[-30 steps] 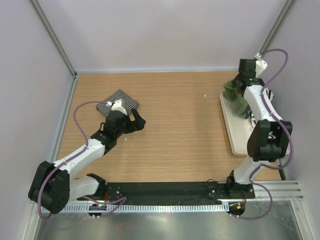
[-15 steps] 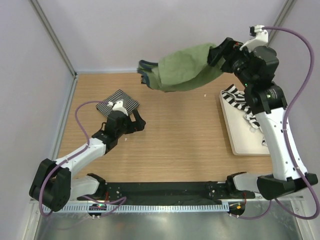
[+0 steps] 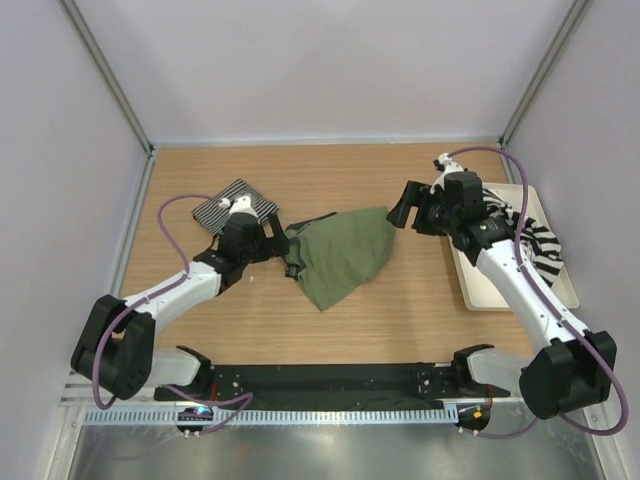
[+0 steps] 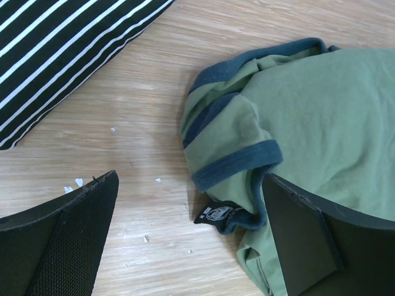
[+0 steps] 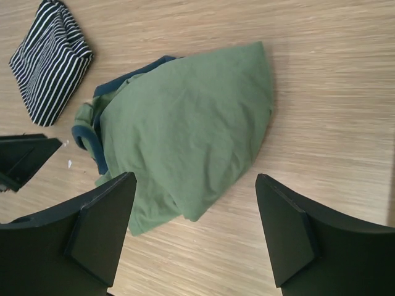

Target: Fold and stack the tank tops

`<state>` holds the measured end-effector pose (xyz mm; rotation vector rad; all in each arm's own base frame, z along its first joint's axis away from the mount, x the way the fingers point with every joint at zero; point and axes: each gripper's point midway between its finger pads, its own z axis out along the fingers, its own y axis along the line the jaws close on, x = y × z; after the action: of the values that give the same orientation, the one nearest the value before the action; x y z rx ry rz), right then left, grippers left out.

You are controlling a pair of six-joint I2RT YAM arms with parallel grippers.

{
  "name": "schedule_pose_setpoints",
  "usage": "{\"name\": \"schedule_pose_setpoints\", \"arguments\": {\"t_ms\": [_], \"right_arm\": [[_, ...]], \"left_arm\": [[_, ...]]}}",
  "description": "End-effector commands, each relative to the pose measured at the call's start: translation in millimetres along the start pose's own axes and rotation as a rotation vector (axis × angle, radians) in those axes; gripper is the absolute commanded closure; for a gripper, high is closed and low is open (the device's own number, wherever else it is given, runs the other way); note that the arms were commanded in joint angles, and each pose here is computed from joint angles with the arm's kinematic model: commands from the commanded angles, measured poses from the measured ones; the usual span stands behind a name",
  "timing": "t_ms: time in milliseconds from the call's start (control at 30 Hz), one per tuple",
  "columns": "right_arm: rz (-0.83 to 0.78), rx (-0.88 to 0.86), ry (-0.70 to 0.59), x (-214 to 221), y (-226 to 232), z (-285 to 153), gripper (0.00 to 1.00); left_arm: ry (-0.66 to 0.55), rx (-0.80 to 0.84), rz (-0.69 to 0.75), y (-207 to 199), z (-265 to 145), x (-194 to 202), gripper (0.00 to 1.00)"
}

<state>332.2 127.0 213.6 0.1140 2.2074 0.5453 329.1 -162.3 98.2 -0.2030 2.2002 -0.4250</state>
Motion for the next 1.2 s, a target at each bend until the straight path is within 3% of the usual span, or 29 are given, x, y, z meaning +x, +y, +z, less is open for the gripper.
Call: {"name": "schedule_pose_setpoints", "arguments": {"t_ms": [0,133,267,600,833,1000,1167], "right_arm": [[-0.024,-0.161,-0.035,-0.7,27.7,-1.6,0.16],[-0.068,-0.134,0.098,40.7,32.1,31.0,0.16],[-0.096,-0.056,0.218,76.3,25.0,61.5,0.24],[-0.121,-0.016,0.265,106.1,28.3,84.7,0.3],[-0.189,0.016,0.297,127.3,37.8,88.1,0.29],[-0.252,-0.037,0.317,144.5,64.3,84.1,0.28],[-0.399,-0.109,0.335,168.2,117.1,77.4,0.3]], "left_arm": [[-0.02,-0.04,0.002,0.7,7.3,-11.7,0.0],[0.048,-0.079,-0.055,4.1,25.6,-7.1,0.03],[0.119,-0.105,-0.075,-1.0,45.0,-3.1,0.05],[0.257,-0.11,-0.212,20.2,99.6,1.2,0.11],[0.187,-0.217,-0.352,94.5,116.5,-42.9,0.1],[0.112,-0.315,-0.435,140.5,98.9,-76.8,0.09],[0.099,-0.217,-0.431,107.6,81.8,-83.9,0.07]]}}
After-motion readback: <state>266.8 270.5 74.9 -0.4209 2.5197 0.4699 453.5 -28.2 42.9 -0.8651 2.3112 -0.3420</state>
